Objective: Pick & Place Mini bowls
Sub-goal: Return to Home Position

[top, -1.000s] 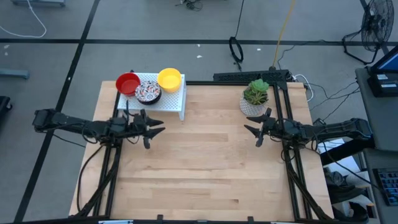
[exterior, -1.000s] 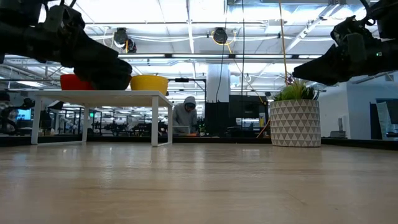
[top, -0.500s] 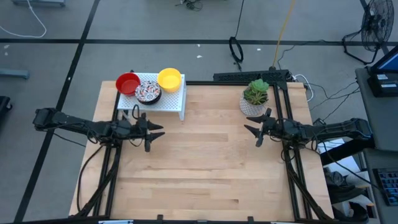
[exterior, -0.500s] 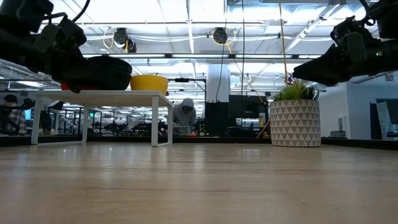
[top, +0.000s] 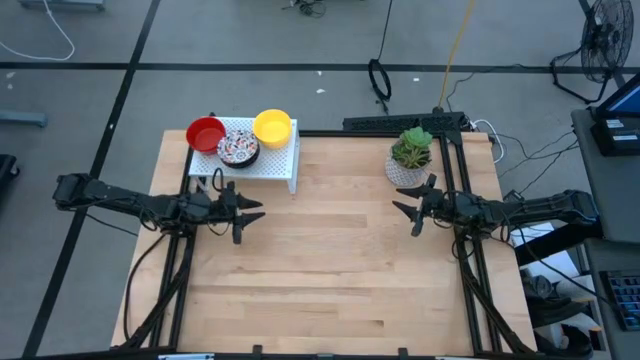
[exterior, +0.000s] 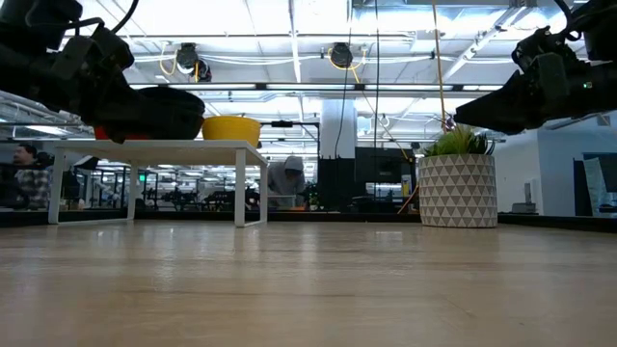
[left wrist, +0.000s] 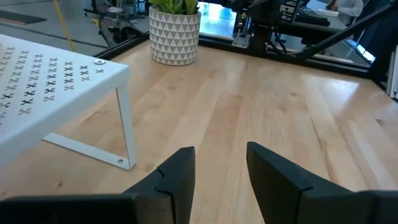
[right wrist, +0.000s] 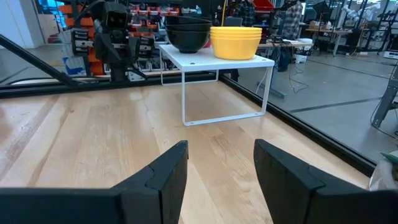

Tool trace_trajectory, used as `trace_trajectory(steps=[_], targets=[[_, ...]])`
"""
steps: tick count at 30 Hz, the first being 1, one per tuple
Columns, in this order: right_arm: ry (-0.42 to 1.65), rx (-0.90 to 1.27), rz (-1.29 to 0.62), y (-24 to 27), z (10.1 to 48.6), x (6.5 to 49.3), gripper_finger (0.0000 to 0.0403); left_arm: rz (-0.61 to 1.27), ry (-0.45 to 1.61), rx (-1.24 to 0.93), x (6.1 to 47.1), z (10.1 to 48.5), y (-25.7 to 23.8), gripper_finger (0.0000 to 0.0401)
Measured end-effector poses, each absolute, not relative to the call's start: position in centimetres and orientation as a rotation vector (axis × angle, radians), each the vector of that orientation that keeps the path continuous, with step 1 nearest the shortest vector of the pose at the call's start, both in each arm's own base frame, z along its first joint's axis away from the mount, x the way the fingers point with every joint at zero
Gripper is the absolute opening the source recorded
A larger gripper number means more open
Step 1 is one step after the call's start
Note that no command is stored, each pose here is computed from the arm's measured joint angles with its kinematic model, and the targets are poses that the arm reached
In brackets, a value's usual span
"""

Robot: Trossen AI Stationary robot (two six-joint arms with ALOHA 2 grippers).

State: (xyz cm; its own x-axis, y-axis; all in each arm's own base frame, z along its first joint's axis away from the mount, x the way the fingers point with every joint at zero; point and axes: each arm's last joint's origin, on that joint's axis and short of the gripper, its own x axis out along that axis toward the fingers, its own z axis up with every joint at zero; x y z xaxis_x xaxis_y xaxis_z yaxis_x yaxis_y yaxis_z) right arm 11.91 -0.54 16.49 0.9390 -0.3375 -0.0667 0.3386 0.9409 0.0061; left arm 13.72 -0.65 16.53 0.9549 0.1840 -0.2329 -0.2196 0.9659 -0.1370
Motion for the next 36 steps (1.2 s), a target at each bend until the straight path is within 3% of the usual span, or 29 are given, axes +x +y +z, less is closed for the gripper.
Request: trace_trajectory(steps=[11, 36], targets=[[0.065, 0.018, -0.345, -0.5, 16.5, 11.9, 0.0171, 0.2, 0.175, -0.172, 13.4, 17.1, -0.6, 0.0147], [-0.218, 0.08, -0.339, -0.7, 18.8, 9.5, 0.0171, 0.226, -0.289, -0.253, 9.2, 21.5, 0.5, 0.0147]])
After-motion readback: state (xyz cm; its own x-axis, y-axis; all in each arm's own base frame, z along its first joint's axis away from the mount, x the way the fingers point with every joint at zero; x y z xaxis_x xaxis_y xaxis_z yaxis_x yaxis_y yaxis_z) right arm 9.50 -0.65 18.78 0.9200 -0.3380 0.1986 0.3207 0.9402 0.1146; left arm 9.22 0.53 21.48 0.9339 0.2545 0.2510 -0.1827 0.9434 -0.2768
